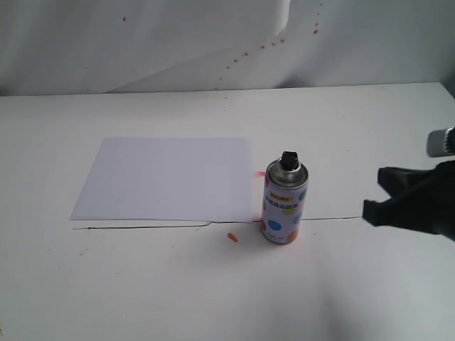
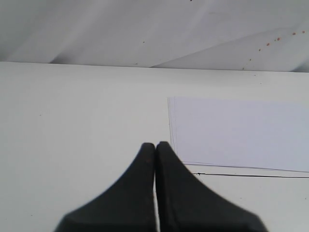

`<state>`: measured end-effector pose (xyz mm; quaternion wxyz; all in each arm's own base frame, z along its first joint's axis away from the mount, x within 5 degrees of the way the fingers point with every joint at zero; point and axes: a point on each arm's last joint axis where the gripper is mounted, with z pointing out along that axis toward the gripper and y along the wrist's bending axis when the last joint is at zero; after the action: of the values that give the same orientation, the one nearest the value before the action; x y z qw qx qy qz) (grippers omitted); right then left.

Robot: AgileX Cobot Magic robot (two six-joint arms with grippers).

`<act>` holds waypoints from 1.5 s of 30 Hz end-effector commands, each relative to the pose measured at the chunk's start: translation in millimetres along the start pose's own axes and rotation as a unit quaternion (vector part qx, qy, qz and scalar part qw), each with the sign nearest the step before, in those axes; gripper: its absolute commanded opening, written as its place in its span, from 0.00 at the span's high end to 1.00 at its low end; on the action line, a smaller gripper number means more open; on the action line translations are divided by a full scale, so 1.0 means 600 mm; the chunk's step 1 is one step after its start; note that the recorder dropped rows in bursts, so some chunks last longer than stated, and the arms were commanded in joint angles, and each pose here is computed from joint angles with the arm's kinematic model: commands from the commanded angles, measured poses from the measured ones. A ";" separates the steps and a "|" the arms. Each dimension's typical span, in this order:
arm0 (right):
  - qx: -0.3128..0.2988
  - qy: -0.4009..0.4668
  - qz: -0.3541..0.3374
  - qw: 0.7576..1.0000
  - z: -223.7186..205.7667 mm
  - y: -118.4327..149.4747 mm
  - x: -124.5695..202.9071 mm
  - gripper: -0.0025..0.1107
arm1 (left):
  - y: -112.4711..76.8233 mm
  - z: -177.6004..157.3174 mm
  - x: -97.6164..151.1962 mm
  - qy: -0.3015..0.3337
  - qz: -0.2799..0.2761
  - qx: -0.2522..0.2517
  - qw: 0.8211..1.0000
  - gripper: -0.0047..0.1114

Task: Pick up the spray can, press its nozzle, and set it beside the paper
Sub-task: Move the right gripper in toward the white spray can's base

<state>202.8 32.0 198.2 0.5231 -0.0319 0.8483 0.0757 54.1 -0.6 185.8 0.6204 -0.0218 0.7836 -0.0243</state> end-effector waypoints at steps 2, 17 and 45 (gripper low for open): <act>-0.043 0.045 -0.049 0.997 0.030 0.026 0.031 0.98 | 0.000 0.000 0.001 -0.003 -0.001 0.003 1.000 0.96; -0.072 0.053 -0.081 0.993 0.049 0.033 0.046 0.36 | 0.000 0.000 0.001 -0.003 -0.001 0.003 1.000 0.96; -0.194 0.045 -0.054 0.978 0.114 0.062 0.119 0.07 | 0.000 0.000 0.001 -0.003 -0.001 0.003 1.000 0.96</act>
<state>222.9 79.2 106.1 0.4636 -0.1680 0.8455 0.2048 54.1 -0.6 185.8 0.6204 -0.0218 0.7836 -0.0243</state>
